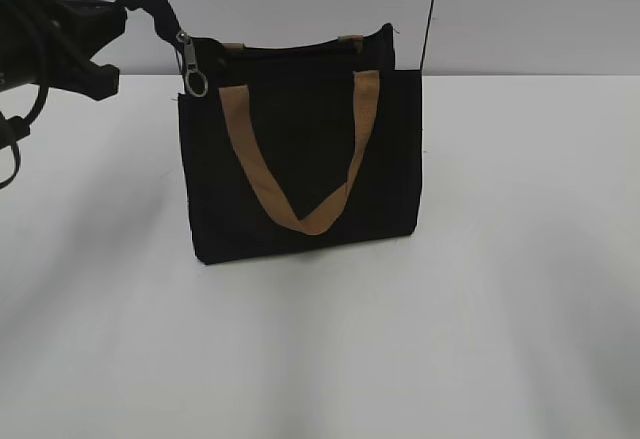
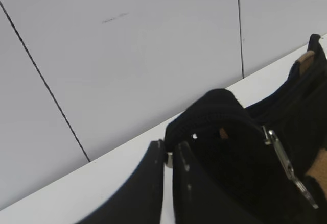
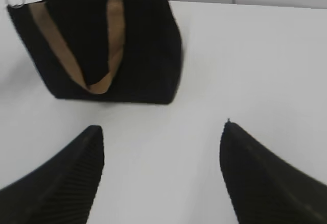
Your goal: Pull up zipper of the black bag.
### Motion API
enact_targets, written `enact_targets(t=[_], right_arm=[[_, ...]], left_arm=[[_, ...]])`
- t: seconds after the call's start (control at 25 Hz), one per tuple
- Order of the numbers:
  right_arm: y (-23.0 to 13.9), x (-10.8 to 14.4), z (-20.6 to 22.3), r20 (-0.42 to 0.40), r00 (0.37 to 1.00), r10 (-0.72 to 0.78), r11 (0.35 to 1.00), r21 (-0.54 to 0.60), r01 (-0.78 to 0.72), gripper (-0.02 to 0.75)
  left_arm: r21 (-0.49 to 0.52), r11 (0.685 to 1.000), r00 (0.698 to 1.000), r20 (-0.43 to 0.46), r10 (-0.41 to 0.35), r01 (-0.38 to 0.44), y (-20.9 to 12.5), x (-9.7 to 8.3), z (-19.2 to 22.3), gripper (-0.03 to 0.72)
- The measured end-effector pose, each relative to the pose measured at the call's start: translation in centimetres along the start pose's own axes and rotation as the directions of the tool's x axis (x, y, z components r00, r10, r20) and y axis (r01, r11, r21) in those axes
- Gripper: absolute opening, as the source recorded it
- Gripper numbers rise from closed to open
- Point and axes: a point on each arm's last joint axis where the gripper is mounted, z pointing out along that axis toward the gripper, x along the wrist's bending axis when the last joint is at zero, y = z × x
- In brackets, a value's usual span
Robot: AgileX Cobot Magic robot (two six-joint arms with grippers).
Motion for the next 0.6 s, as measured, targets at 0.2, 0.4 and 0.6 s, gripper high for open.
enact_targets(t=[0.2, 0.4, 0.6], right_arm=[[0.6, 0.3, 4.2, -0.210, 0.975, -0.074, 0.993, 0.079, 0.093, 0.537], [1.0, 0.5, 8.8, -0.359, 0.926, -0.114, 0.972, 0.150, 0.178, 0.537], [3.9, 1.8, 12.8, -0.462, 0.872, -0.161, 0.957, 0.143, 0.253, 0.537]], left_arm=[[0.000, 1.000, 1.000, 0.000, -0.001, 0.001, 0.0, 0.0, 0.0, 0.014], [0.000, 1.000, 1.000, 0.000, -0.002, 0.002, 0.0, 0.0, 0.0, 0.013], [0.000, 1.000, 1.000, 0.000, -0.006, 0.006, 0.0, 0.0, 0.0, 0.013]])
